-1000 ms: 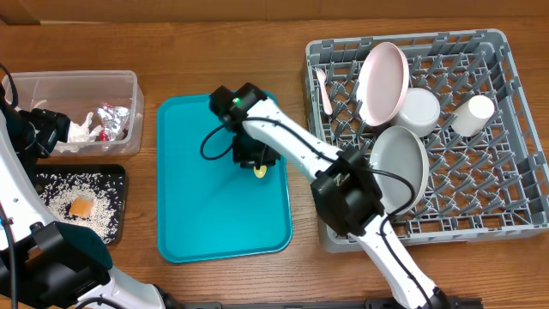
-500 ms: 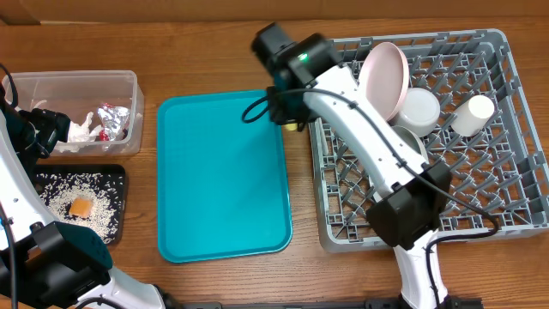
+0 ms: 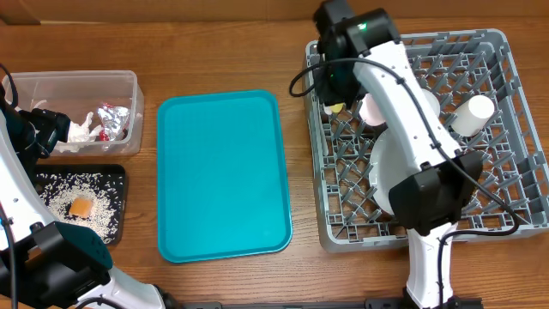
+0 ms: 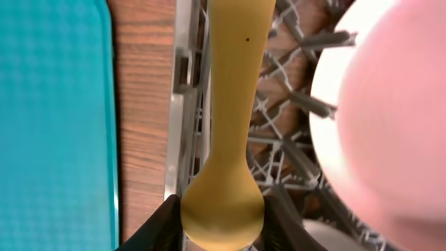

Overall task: Sort waste into correct bins and load items into the dishwasher rack
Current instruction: 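Lift the yellow spoon and carry it right over the rack, then lower the yellow spoon into the rack's left side and release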

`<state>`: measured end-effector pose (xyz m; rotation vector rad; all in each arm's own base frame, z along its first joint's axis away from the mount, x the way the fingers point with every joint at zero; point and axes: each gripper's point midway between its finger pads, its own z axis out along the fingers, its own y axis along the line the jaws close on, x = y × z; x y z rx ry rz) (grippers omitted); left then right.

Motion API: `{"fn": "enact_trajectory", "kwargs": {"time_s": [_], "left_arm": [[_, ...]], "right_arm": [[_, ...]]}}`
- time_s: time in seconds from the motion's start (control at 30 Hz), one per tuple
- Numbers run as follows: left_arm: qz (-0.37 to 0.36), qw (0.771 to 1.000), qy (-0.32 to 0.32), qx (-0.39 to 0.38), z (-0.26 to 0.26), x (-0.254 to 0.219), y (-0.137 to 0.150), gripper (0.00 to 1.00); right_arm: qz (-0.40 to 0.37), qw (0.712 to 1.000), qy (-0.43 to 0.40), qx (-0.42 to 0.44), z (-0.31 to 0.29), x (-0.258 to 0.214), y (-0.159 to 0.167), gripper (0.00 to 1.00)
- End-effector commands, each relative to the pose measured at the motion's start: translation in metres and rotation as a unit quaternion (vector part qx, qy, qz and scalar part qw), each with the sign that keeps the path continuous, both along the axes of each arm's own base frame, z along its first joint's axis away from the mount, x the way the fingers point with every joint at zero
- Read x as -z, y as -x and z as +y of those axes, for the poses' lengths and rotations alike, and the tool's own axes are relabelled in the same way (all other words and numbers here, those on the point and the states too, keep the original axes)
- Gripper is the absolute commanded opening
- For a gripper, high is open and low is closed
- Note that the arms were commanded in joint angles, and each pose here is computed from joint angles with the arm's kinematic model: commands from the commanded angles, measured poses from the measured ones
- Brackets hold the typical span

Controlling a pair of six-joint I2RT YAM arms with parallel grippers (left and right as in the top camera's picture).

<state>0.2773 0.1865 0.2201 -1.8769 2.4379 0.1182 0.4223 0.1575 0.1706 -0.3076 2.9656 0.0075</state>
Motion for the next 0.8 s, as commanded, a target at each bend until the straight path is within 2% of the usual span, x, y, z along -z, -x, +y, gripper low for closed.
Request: {"fn": "enact_trajectory", "kwargs": {"time_s": [0.0,0.23,0.27,0.33,0.47,0.63,0.77], "left_arm": [[-0.001,1.0,-0.005,-0.003,-0.002,-0.002,0.0,1.0],[-0.001,1.0,-0.006,-0.003,-0.001,-0.002,0.0,1.0],[-0.001,1.0,-0.006,-0.003,-0.001,-0.002,0.0,1.0],[-0.002,1.0,-0.007,-0.003,-0.001,-0.002,-0.001,1.0],[-0.002,1.0,-0.006,-0.003,-0.001,-0.002,-0.001,1.0],[-0.002,1.0,-0.006,-0.003,-0.001,-0.002,-0.001,1.0],[-0.002,1.0,-0.006,-0.003,-0.001,-0.002,-0.001,1.0]], "right_arm": [[0.001,0.999,-0.033,-0.027,0.005,-0.005,0.0,0.2],[0.011,0.999,-0.03,-0.024,0.002,0.022,-0.004,0.29],[0.014,0.999,-0.029,-0.024,0.003,0.027,-0.004,0.35],[0.018,0.999,-0.028,-0.023,0.002,0.035,-0.003,0.59],[0.016,0.999,-0.025,-0.022,0.002,0.037,-0.004,0.92],[0.01,1.0,-0.008,-0.004,-0.006,0.033,-0.005,1.0],[0.007,1.0,-0.013,0.027,-0.007,0.017,-0.002,1.0]]}}
